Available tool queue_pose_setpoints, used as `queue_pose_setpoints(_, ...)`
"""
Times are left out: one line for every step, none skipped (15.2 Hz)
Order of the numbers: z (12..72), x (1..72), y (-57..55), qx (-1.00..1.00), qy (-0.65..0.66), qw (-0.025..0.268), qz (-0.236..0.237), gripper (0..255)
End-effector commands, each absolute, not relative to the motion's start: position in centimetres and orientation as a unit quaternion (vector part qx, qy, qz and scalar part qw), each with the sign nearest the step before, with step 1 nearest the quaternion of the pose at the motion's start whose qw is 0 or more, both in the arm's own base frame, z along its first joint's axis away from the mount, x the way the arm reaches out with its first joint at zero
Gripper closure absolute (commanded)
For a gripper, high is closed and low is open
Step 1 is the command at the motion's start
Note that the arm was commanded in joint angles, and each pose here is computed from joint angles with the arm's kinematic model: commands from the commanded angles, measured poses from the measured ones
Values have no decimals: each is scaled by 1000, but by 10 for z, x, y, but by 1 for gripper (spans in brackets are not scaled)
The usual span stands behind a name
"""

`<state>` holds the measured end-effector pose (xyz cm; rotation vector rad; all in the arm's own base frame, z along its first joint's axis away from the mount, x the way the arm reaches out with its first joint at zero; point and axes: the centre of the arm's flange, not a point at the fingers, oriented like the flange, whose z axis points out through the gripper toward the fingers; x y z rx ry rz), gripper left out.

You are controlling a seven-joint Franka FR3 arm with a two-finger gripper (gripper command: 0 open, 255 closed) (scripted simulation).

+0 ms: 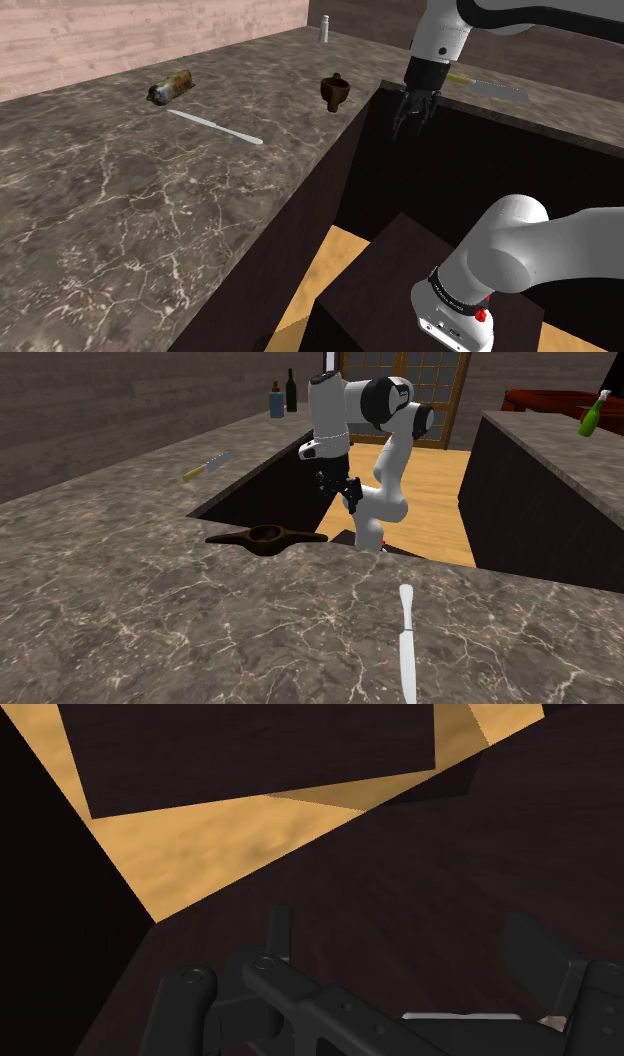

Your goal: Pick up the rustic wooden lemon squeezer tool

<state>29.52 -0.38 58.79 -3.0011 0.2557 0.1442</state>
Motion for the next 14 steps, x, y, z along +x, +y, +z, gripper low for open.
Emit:
queue_pose_setpoints(588,295,-4,-993,85,63,48,0)
queue_pose_setpoints(591,308,-4,-993,84,62,46,0)
queue_pose_setpoints(594,320,-4,-994,84,60,44,0)
queue_pose_setpoints(597,332,-5,-994,83,59,43,0)
queue_pose_setpoints(599,345,-5,-994,82,57,41,0)
queue_pose_setpoints(602,357,-5,-994,82,56,39,0)
queue_pose_setpoints(606,370,-5,-995,81,54,38,0)
queue_pose_setpoints(609,382,-5,-995,81,52,36,0)
queue_pose_setpoints(612,394,-5,-995,80,51,34,0)
queue_pose_setpoints(615,407,-5,-995,80,49,32,0)
queue_pose_setpoints(618,419,-6,-995,79,48,31,0)
queue_pose_setpoints(621,431,-6,-995,78,46,29,0)
queue_pose_setpoints(625,444,-6,-996,78,45,27,0)
queue_pose_setpoints(628,456,-6,-996,77,43,26,0)
